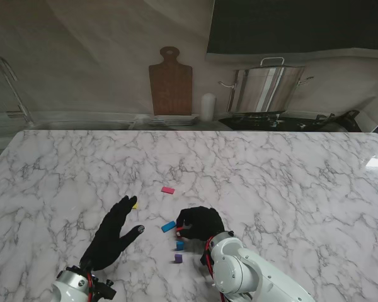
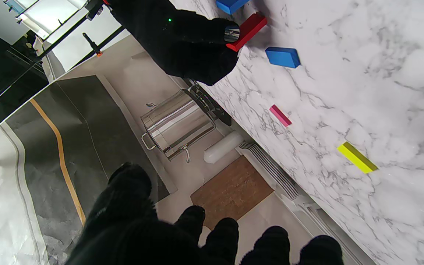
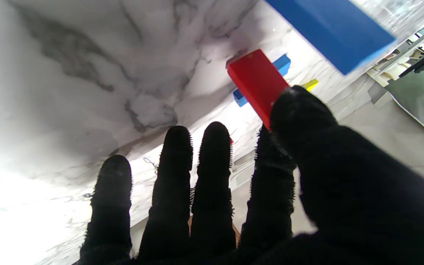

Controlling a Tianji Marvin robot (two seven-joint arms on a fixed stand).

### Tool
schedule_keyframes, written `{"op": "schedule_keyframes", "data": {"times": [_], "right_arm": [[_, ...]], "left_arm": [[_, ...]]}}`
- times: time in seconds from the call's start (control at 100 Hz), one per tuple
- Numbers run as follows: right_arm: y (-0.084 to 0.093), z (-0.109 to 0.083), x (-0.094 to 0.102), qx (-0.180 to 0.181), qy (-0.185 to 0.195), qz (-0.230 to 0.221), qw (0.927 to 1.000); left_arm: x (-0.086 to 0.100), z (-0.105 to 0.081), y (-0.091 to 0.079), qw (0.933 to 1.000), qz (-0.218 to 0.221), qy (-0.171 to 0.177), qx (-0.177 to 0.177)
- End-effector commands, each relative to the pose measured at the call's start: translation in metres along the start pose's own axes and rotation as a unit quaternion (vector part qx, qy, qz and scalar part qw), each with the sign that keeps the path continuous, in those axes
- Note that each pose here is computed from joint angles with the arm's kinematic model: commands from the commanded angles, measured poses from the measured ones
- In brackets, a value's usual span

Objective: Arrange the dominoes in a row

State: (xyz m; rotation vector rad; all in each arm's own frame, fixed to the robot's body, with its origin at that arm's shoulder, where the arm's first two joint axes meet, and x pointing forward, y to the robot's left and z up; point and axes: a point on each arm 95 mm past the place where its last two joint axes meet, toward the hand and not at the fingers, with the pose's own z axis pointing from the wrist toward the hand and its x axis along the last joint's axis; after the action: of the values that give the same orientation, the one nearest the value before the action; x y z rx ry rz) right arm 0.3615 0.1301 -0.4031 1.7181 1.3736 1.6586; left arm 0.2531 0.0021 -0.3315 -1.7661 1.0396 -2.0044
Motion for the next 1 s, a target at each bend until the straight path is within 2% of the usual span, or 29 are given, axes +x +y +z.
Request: {"op": "schedule_keyframes", "data": {"times": [0.0,0.99], "right_arm": [[-0.0053,-0.0011,-0.0015,0.005,-0.002,0.006,1.0000],[-0.0090,-0.0049,-0.0062,0.015,-0.004,-0.005,0.9999]], "left_arm": [[0.0008,-0.0005,0.0024,1.0000,-0.002,0.000,-0.007],[0.0006,-0.0005,0.0019,1.0000,-0.001,0.000,-0.006]]}}
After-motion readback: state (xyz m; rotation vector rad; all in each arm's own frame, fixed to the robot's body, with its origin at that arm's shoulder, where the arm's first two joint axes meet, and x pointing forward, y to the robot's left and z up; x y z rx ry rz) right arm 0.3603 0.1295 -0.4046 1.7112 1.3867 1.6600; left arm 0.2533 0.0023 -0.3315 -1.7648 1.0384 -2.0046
